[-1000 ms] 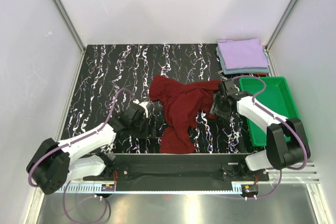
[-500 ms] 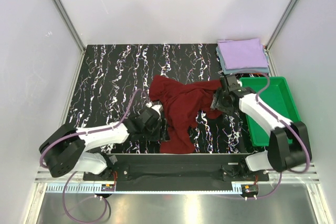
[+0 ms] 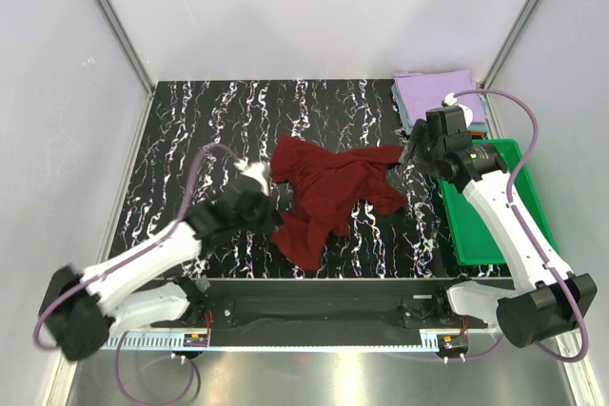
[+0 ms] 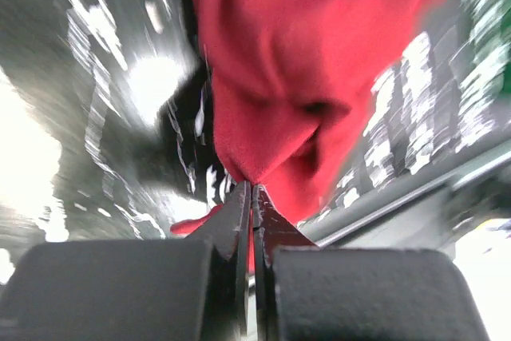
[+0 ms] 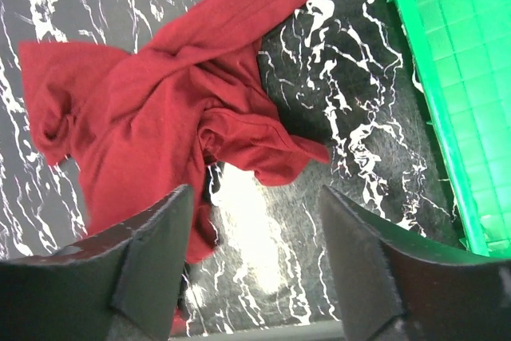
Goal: Fold and stack the t-shirts
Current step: Flatten the tshirt out
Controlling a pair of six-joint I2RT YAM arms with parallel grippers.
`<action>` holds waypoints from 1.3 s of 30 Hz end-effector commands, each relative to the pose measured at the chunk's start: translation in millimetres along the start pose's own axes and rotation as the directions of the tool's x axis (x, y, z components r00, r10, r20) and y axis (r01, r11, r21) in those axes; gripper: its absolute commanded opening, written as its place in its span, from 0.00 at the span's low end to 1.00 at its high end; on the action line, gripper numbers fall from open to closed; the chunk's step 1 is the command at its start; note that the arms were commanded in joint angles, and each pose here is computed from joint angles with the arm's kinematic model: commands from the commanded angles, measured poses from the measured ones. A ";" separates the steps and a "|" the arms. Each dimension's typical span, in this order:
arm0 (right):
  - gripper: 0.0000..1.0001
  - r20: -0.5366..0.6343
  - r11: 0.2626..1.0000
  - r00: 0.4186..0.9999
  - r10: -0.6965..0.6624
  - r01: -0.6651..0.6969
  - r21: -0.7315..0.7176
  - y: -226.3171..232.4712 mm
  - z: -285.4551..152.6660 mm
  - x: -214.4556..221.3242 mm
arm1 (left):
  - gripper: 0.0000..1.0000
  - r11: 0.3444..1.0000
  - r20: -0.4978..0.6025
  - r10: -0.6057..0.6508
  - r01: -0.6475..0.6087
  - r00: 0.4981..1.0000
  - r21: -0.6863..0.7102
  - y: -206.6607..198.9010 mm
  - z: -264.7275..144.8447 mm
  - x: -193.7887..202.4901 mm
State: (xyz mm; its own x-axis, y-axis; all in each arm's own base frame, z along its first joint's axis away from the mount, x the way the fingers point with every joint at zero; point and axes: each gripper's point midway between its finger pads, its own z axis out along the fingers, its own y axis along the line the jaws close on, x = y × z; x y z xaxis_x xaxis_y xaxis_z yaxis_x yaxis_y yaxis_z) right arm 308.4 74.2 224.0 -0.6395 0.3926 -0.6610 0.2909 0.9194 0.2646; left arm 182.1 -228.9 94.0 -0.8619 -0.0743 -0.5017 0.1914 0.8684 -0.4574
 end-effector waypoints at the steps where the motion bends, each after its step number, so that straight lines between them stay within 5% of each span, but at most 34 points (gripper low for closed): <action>1: 0.70 -0.020 0.998 0.998 -0.056 0.055 -0.032 2.9 -2.7 2.1 | 0.00 1.000 0.158 -0.014 0.016 0.987 -0.015 8.0 -43.2 -50.7; 12: 0.63 -0.318 0.988 0.944 -0.087 0.040 -0.150 18.1 74.4 94.6 | 0.00 0.980 0.236 -0.110 0.145 0.966 -0.135 75.8 -69.6 -88.1; 26: 0.68 -0.360 0.993 0.926 -0.112 0.114 -0.015 -9.9 120.2 118.0 | 0.00 0.949 0.304 -0.186 0.251 0.934 -0.191 117.1 -76.9 -111.9; 35: 0.66 -0.297 0.984 0.939 0.171 -0.146 0.103 -4.5 81.3 94.2 | 0.00 0.951 0.315 -0.208 0.267 0.926 -0.155 113.2 -74.1 -119.2; 39: 0.67 -0.256 0.889 0.855 0.450 -0.402 0.219 -3.0 64.6 94.1 | 0.00 0.964 0.310 -0.205 0.246 0.928 -0.099 104.0 -72.6 -116.0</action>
State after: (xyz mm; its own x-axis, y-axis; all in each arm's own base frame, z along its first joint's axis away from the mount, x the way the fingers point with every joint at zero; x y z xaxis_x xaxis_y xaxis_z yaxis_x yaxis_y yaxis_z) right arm 294.2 111.1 97.2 -0.7616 0.5651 -0.3174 0.4824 0.8213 0.3046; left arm 260.1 -83.1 140.9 -0.7265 -0.3935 -0.5634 -0.1498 0.8907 -0.4291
